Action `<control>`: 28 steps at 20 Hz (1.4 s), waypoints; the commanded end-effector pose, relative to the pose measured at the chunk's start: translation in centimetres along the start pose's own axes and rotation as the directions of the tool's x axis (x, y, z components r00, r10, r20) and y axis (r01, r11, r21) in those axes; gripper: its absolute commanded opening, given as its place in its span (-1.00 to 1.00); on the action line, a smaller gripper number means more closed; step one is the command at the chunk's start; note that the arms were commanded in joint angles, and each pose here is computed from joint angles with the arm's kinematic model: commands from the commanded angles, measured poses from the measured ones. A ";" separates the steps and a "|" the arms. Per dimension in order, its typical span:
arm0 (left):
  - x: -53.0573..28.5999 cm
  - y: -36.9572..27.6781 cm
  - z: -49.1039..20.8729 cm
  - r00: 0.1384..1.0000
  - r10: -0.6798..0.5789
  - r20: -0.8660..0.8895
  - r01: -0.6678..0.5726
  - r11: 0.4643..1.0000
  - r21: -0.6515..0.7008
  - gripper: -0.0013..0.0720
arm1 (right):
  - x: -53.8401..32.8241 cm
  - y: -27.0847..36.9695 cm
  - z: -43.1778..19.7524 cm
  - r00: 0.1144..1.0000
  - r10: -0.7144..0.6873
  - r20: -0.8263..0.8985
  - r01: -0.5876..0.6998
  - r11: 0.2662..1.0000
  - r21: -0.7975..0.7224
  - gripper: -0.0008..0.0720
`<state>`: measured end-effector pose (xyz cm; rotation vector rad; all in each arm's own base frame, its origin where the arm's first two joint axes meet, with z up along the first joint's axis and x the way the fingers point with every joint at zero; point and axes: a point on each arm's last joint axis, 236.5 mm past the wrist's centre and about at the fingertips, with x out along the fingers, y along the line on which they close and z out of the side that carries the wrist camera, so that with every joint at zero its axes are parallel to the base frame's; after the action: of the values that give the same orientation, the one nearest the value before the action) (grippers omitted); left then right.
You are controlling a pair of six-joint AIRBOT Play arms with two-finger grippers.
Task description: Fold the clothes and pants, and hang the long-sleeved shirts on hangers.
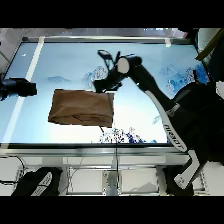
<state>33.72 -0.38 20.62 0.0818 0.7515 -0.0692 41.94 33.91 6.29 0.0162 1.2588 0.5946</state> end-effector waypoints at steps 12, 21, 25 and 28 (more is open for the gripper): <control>-0.1 0.1 -0.1 1.000 0.004 -0.001 -0.004 1.000 -0.023 -0.95 | 9.2 -9.8 -4.7 0.852 0.510 -0.116 -0.365 0.738 0.568 0.96; -0.1 0.0 -0.9 0.999 -0.002 -0.037 -0.001 0.997 -0.071 -0.95 | 15.8 0.4 -5.7 0.772 0.625 -0.112 -0.462 0.674 0.576 0.93; -0.1 0.0 -0.9 0.999 -0.001 -0.037 -0.001 0.998 -0.070 -0.95 | 14.4 6.4 -4.2 0.671 0.741 -0.032 -0.629 0.591 0.504 0.68; -0.1 0.0 -0.9 0.999 -0.001 -0.037 -0.001 0.998 -0.070 -0.95 | 14.7 6.5 -3.1 0.682 0.731 0.015 -0.638 0.584 0.502 -0.93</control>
<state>33.09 -0.33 20.07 0.0158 0.7873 -0.0418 38.61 43.27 -6.60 0.8916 1.6265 0.9278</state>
